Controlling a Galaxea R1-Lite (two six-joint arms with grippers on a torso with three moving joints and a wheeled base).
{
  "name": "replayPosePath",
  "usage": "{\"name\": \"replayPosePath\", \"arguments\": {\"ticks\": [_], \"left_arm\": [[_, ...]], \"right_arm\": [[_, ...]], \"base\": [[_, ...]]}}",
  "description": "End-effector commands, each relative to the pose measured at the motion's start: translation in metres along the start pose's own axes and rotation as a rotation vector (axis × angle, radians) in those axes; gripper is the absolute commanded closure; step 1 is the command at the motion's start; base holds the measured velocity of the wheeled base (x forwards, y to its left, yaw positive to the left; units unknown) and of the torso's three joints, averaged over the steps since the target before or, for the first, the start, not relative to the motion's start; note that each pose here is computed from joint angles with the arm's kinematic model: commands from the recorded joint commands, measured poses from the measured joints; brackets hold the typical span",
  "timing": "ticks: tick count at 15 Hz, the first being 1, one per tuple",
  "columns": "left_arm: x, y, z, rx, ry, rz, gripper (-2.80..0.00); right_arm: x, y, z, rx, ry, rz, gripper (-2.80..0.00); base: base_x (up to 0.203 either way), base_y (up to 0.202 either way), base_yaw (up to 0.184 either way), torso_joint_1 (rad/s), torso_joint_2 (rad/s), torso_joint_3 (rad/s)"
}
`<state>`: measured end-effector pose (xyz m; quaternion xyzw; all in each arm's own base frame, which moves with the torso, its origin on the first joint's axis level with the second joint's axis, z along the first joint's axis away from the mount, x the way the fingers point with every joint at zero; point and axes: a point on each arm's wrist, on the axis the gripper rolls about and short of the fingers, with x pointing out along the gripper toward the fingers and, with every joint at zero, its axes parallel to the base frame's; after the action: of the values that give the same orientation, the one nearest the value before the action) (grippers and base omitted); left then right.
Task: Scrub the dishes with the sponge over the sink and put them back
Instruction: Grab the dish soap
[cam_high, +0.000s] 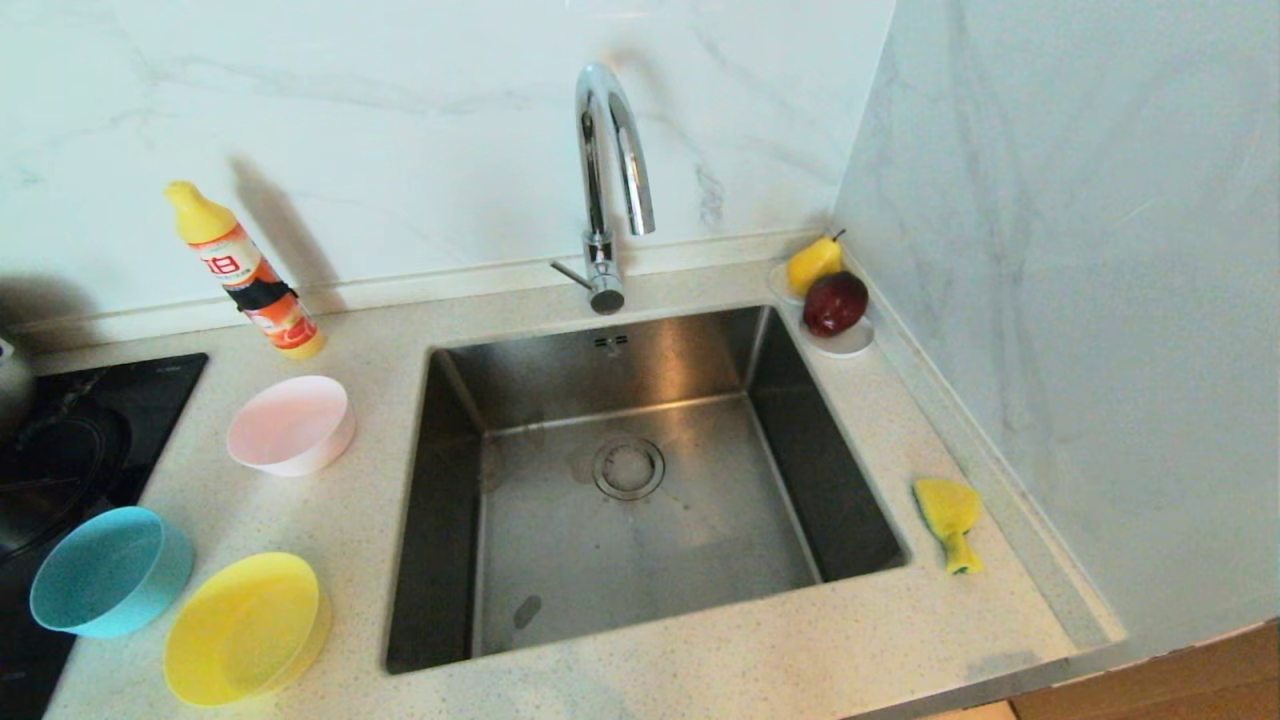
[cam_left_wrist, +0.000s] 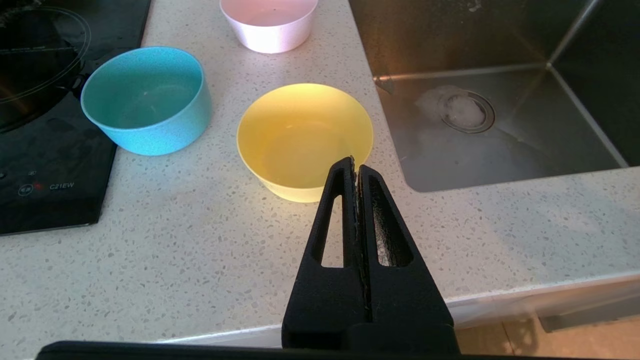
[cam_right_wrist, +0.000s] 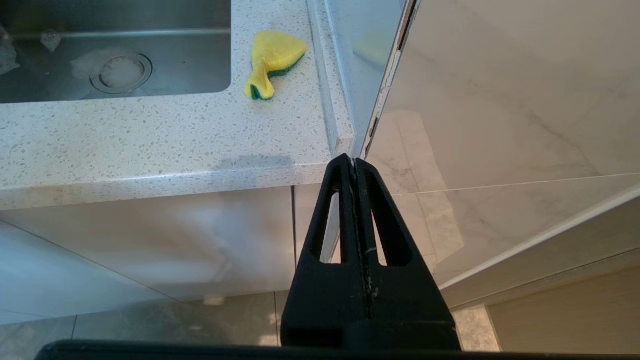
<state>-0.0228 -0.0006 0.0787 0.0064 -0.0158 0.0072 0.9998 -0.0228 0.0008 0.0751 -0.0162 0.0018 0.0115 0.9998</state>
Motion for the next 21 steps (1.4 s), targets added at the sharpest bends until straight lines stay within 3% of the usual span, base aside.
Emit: {"name": "replayPosePath", "arguments": {"ticks": [1,14,17,21], "left_arm": [[0.001,0.0,-0.005,0.0,0.018,0.001,0.0],[0.001,0.0,-0.005,0.004,0.034,0.006,0.0],[-0.008,0.001,0.033,0.007,-0.03,0.008,0.0],[0.011,0.002,0.112,-0.029,0.023,0.019,0.0]], "right_arm": [[0.0,0.0,0.0,0.0,-0.001,0.002,0.0],[0.0,0.0,0.0,0.0,0.0,0.002,0.0],[0.0,0.0,0.0,0.0,0.001,0.001,0.0],[0.0,0.0,0.0,0.0,-0.001,0.0,0.0]], "base": [[0.0,0.0,0.0,0.0,0.0,0.0],[0.0,0.0,0.0,0.0,0.0,0.0],[0.0,0.0,0.0,0.0,0.0,0.0],[0.0,0.0,0.0,0.0,0.0,0.0]]}}
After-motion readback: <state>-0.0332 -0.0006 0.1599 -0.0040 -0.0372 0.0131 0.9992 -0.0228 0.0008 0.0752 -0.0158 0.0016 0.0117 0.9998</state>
